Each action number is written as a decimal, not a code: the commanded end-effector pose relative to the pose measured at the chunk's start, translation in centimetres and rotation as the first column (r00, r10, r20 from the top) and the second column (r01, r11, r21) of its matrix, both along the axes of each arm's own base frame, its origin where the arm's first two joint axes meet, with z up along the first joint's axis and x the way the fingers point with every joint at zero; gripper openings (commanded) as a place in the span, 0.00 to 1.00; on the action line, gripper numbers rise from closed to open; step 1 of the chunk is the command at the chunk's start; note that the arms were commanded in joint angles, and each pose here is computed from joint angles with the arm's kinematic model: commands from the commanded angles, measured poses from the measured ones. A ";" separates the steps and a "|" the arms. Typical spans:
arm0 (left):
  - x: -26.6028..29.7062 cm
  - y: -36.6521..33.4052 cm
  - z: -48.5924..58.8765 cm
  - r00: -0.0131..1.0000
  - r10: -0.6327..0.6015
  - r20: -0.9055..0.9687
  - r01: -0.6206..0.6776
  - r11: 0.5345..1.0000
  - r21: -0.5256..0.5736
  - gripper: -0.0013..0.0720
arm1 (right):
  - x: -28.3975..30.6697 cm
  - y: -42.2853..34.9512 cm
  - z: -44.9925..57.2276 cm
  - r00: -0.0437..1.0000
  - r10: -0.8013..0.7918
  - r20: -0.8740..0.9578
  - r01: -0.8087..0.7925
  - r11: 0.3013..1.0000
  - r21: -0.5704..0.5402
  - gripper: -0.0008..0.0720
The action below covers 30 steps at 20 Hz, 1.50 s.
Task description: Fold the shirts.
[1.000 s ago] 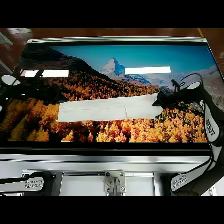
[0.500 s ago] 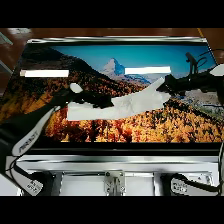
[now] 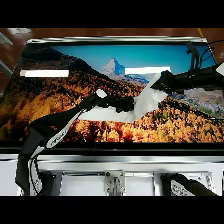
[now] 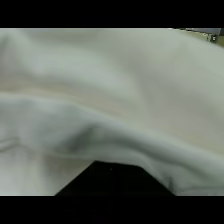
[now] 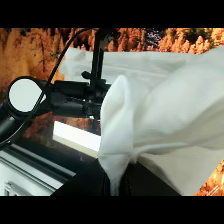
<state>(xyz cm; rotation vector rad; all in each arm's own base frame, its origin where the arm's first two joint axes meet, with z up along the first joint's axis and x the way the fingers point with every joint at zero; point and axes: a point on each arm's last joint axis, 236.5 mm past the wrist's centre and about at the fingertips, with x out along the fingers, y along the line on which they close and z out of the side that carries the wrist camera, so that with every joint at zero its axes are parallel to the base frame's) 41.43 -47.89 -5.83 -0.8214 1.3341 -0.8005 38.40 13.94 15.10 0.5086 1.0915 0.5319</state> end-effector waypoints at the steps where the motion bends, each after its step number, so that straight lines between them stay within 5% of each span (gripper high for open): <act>1: 3.2 4.2 1.9 0.991 0.004 0.135 -0.021 0.992 0.126 0.07 | 0.7 3.3 0.5 0.999 0.015 0.050 -0.016 1.000 0.020 0.08; 3: 6.3 11.9 4.0 0.969 -0.024 0.247 -0.055 0.950 0.307 0.07 | 1.8 6.5 -0.2 0.996 0.039 0.082 -0.041 0.999 0.031 0.08; 6: 10.3 29.3 8.6 0.942 0.063 0.329 -0.248 0.791 0.560 0.07 | 2.5 12.7 -3.0 0.991 0.095 0.091 -0.099 0.994 0.045 0.08; 8: 10.2 40.5 14.3 0.901 0.177 0.396 -0.402 0.686 0.607 0.07 | 2.3 17.5 -6.0 0.987 0.136 0.081 -0.140 0.989 0.055 0.08; 11: 7.4 50.7 23.8 0.773 0.331 0.542 -0.620 0.574 0.535 0.07 | 2.2 23.9 -11.5 0.991 0.129 0.038 -0.133 0.986 0.099 0.09; 12: 6.1 52.8 26.7 0.722 0.361 0.590 -0.679 0.536 0.502 0.07 | 2.4 25.8 -13.2 0.996 0.093 -0.004 -0.092 0.984 0.150 0.19; 13: 4.8 54.2 29.0 0.680 0.378 0.628 -0.720 0.508 0.474 0.07 | 2.3 27.5 -14.5 0.996 0.070 -0.055 -0.057 0.974 0.218 0.56; 14: 3.6 54.9 31.0 0.645 0.385 0.660 -0.750 0.486 0.449 0.07 | 2.2 28.6 -14.9 0.995 0.077 -0.070 -0.055 0.961 0.270 0.83; 19: 0.4 54.0 34.7 0.609 0.350 0.711 -0.768 0.485 0.419 0.07 | 3.1 24.9 -14.1 0.985 0.138 -0.107 -0.099 0.947 0.307 0.84; 22: 0.6 52.9 33.9 0.635 0.328 0.700 -0.743 0.509 0.436 0.07 | 3.1 17.1 -15.2 0.969 0.179 -0.173 -0.151 0.974 0.166 0.84; 26: 0.7 51.9 33.1 0.656 0.315 0.686 -0.722 0.528 0.447 0.07 | 0.7 1.6 -21.0 0.895 0.015 -0.445 -0.105 0.978 -0.179 0.89; 30: 0.9 49.7 32.6 0.680 0.282 0.677 -0.687 0.567 0.454 0.07 | -0.9 1.6 -25.1 0.857 0.005 -0.516 -0.082 0.988 -0.128 0.89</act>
